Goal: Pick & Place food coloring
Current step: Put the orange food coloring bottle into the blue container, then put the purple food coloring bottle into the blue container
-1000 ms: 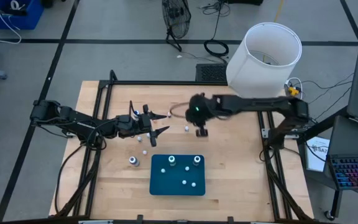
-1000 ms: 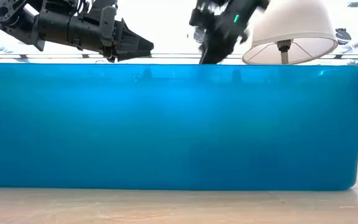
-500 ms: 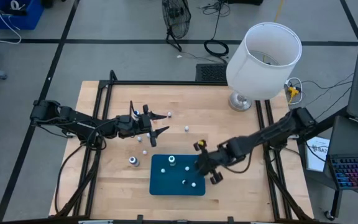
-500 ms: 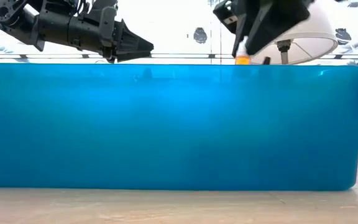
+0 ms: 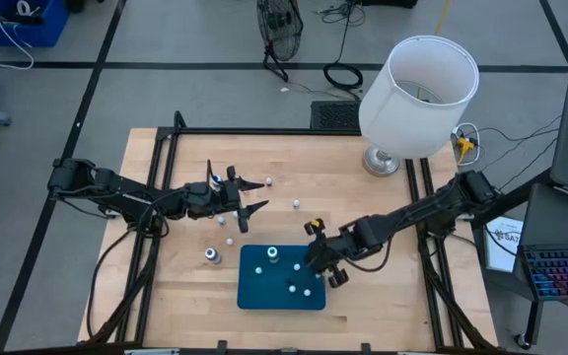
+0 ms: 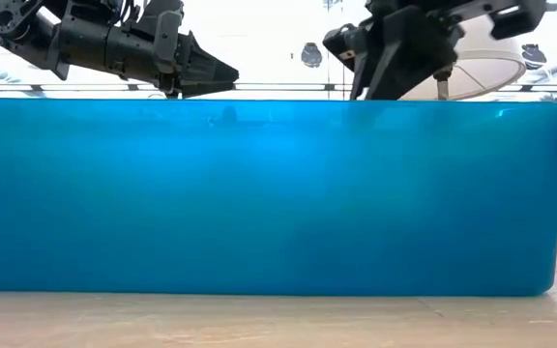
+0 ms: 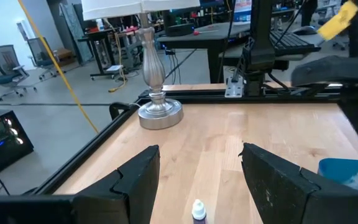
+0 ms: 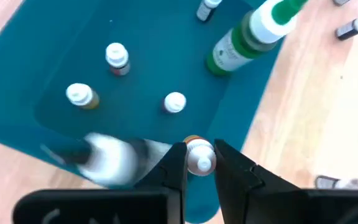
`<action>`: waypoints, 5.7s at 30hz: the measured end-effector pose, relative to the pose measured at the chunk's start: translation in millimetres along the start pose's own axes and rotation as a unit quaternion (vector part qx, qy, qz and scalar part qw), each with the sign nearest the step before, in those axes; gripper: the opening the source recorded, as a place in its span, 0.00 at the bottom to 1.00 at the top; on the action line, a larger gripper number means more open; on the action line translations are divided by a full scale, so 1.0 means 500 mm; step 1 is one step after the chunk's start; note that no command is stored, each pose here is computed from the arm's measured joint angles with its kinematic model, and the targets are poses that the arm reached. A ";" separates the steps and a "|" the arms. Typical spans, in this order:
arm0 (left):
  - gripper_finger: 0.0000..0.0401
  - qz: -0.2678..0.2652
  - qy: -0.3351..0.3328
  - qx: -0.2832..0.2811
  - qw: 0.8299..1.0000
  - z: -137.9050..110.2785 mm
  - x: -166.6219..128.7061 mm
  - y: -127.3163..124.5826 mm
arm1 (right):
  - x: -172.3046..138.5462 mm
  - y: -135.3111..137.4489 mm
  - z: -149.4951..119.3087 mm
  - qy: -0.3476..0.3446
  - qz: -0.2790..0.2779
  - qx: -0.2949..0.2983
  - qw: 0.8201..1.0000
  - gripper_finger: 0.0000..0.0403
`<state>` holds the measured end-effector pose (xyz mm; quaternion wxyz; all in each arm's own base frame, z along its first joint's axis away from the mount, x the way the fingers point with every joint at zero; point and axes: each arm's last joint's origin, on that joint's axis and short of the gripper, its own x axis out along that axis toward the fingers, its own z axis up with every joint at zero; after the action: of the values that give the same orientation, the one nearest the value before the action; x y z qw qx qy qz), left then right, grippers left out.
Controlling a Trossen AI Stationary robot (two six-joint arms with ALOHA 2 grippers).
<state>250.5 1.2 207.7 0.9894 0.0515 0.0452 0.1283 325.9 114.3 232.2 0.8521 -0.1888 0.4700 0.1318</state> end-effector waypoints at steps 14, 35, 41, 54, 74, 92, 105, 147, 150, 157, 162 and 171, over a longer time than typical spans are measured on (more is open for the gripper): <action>0.57 0.000 0.000 0.002 1.000 0.000 0.000 0.000 | -0.002 -0.023 -0.001 -0.009 0.010 -0.010 1.000 0.11; 0.57 0.000 0.002 0.000 1.000 -0.001 0.000 0.000 | 0.126 -0.025 -0.034 0.017 0.069 -0.011 0.997 0.11; 0.57 0.000 0.002 0.001 1.000 -0.001 0.000 0.000 | 0.137 -0.030 -0.042 0.033 0.069 0.001 0.997 0.11; 0.57 -0.001 0.004 -0.001 1.000 -0.002 0.000 0.000 | 0.095 -0.036 -0.028 0.003 0.061 0.038 0.997 0.42; 0.57 0.000 0.024 -0.051 0.998 -0.010 0.000 0.000 | -0.315 -0.039 -0.195 -0.114 -0.018 0.129 0.985 0.39; 0.57 0.000 0.024 -0.040 0.999 -0.010 0.000 0.000 | -0.195 0.022 -0.438 -0.436 -0.116 0.156 0.879 0.40; 0.57 0.002 0.062 -0.059 0.996 -0.032 0.028 -0.008 | -0.153 0.013 -0.479 -0.471 -0.144 0.165 0.855 0.40; 0.57 -0.138 0.479 0.083 0.863 0.012 0.370 0.045 | -0.134 0.012 -0.486 -0.457 -0.166 0.143 0.862 0.40; 0.57 -0.126 0.469 0.087 0.870 0.015 0.374 0.046 | -0.134 0.012 -0.486 -0.457 -0.166 0.143 0.862 0.40; 0.57 -0.118 0.489 0.091 0.859 -0.021 0.386 0.051 | -0.134 0.012 -0.486 -0.457 -0.166 0.143 0.862 0.40; 0.57 -0.130 0.506 0.078 0.849 -0.054 0.394 0.059 | -0.134 0.012 -0.486 -0.457 -0.166 0.143 0.862 0.40; 0.57 -0.145 0.512 0.060 0.845 -0.071 0.398 0.055 | -0.132 0.012 -0.486 -0.454 -0.165 0.143 0.864 0.40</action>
<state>431.9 82.3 160.6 0.8281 0.0312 0.5596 -0.0113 106.4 8.2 169.1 0.9982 -0.0592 0.0069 -0.0084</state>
